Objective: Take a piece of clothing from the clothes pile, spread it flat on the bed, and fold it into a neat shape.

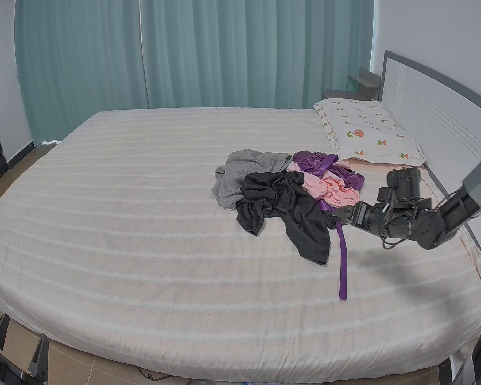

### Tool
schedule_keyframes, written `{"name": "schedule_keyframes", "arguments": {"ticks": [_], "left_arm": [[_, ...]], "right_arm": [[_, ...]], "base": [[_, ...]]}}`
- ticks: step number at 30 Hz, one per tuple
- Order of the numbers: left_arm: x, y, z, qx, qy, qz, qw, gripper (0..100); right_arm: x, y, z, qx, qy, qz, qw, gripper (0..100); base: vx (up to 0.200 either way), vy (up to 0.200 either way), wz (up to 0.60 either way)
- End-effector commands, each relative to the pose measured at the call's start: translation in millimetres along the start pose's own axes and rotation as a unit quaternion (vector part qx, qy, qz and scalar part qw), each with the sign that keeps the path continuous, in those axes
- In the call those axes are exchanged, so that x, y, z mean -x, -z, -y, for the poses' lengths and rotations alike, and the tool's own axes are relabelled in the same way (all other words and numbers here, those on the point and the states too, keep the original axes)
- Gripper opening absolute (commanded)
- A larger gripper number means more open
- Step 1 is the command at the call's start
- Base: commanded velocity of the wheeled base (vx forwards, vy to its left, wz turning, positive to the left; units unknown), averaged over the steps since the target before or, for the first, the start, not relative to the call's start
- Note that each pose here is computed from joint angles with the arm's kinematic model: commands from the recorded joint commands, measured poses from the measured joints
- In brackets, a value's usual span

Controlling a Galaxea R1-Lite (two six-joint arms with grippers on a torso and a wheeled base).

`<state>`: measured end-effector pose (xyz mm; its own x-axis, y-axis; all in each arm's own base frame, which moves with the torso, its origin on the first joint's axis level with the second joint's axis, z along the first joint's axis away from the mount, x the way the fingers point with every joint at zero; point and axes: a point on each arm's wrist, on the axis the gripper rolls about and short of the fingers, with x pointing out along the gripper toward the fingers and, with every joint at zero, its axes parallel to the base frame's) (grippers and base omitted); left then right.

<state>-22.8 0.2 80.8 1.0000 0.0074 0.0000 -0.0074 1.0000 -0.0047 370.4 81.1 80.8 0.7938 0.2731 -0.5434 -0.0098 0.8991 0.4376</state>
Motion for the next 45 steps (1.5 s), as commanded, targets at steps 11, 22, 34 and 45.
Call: {"name": "schedule_keyframes", "arguments": {"ticks": [11, 22, 34, 45], "left_arm": [[0.0, 5.3, 0.0, 0.000, 0.000, 0.000, 1.0000, 100], [0.0, 5.3, 0.0, 0.000, 0.000, 0.000, 1.0000, 100], [0.0, 5.3, 0.0, 0.001, 0.000, 0.000, 1.0000, 100], [0.0, 5.3, 0.0, 0.000, 0.000, 0.000, 1.0000, 100]], "right_arm": [[-120.6, 39.0, 15.8, -0.065, 0.023, -0.064, 0.9956, 100], [-135.0, 44.9, 8.8, -0.068, 0.018, -0.069, 0.9952, 100], [-146.5, 53.0, -1.9, -0.060, 0.012, -0.080, 0.9949, 0], [-114.4, 14.9, -28.3, -0.128, -0.029, -0.039, 0.9906, 0]], "base": [[0.000, 0.000, 0.00], [0.000, 0.000, 0.00], [0.000, 0.000, 0.00], [0.000, 0.000, 0.00]]}}
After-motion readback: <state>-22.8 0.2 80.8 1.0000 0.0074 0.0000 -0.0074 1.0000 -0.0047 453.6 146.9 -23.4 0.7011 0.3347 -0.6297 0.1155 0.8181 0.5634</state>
